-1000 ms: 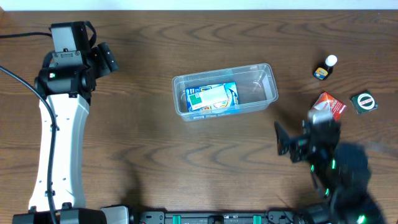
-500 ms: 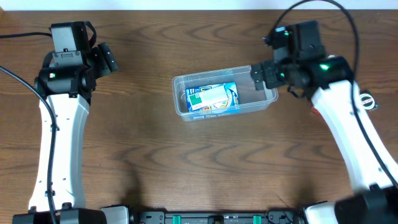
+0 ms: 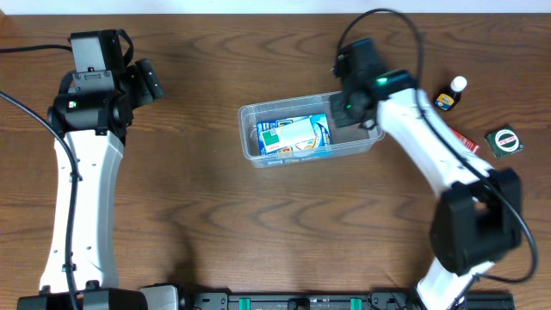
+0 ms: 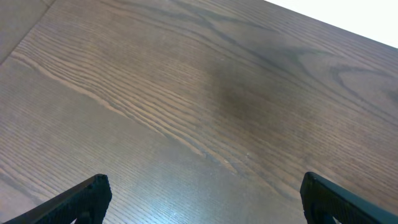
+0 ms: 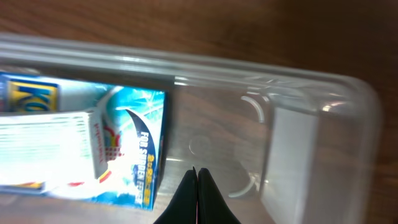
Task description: Pack container
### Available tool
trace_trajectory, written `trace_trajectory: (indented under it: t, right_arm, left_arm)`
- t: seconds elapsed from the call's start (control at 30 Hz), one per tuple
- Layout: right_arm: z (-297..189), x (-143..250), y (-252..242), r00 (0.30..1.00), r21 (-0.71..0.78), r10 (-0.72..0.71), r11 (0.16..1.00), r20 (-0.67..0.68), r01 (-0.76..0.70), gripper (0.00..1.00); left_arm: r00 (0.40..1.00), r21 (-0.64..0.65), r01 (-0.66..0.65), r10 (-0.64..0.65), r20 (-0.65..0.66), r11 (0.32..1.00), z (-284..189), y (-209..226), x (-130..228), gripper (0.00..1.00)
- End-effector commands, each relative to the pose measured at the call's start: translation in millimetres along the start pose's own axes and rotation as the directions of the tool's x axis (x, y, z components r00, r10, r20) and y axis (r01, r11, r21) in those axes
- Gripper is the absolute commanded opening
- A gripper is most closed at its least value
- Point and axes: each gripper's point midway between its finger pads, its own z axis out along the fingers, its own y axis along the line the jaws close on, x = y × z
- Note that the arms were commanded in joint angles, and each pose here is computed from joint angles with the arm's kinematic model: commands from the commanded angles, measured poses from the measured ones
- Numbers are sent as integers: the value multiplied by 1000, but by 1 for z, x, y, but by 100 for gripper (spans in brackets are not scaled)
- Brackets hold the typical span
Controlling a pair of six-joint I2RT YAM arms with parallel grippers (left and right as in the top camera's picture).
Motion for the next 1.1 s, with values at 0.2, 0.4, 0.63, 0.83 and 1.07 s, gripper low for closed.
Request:
trace_trajectory:
  t: [0.2, 0.4, 0.63, 0.83, 1.07]
  right_arm:
    - [33, 11, -3, 990, 149, 134, 981, -38, -127, 1]
    - [50, 22, 8, 983, 102, 157, 984, -97, -147, 1]
    - [65, 30, 20, 973, 47, 179, 984, -146, -174, 1]
    - [74, 34, 30, 969, 1, 177, 984, -173, -179, 1]
    - [70, 28, 62, 971, -208, 139, 961, -195, -179, 1]
  left_arm:
    - [1000, -16, 15, -15, 4, 1000, 0, 3, -1, 98]
    - [1000, -16, 15, -15, 4, 1000, 0, 3, -1, 98]
    - [1000, -16, 15, -15, 4, 1000, 0, 3, -1, 98]
    - [1000, -16, 15, -15, 4, 1000, 0, 3, -1, 98]
    - [1000, -17, 15, -15, 5, 1000, 0, 3, -1, 98]
